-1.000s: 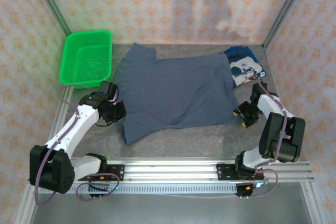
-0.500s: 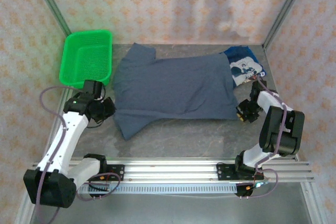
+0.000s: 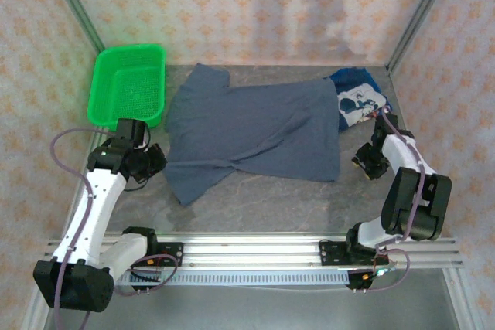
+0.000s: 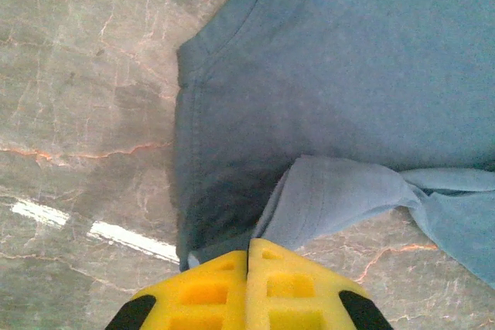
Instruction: Fold and stack the t-shirts
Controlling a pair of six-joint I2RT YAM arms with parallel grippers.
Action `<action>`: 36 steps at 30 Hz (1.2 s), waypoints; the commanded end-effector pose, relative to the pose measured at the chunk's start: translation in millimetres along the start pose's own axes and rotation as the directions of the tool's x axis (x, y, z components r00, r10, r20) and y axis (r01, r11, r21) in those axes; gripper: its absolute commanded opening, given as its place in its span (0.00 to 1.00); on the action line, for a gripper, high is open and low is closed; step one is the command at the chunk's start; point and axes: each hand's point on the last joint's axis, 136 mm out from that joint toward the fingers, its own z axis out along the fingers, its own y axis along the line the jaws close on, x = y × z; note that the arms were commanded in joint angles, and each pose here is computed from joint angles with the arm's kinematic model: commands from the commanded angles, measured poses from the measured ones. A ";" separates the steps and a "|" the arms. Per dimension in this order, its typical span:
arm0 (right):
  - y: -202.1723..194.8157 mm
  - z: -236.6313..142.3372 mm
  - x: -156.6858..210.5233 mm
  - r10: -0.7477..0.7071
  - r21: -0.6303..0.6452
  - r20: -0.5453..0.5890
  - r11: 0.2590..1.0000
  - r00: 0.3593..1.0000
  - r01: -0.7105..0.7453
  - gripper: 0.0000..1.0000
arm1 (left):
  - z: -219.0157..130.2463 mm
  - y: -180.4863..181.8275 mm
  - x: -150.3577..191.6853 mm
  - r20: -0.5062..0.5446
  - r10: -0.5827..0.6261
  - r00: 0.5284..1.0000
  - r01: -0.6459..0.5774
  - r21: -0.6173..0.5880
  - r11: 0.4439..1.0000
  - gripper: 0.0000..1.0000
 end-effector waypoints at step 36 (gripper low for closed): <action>89.3 22.1 33.0 0.070 -0.241 -0.161 0.965 0.984 -0.108 0.03 | 6.6 19.7 4.3 0.009 0.000 1.000 0.000 -0.041 0.999 0.00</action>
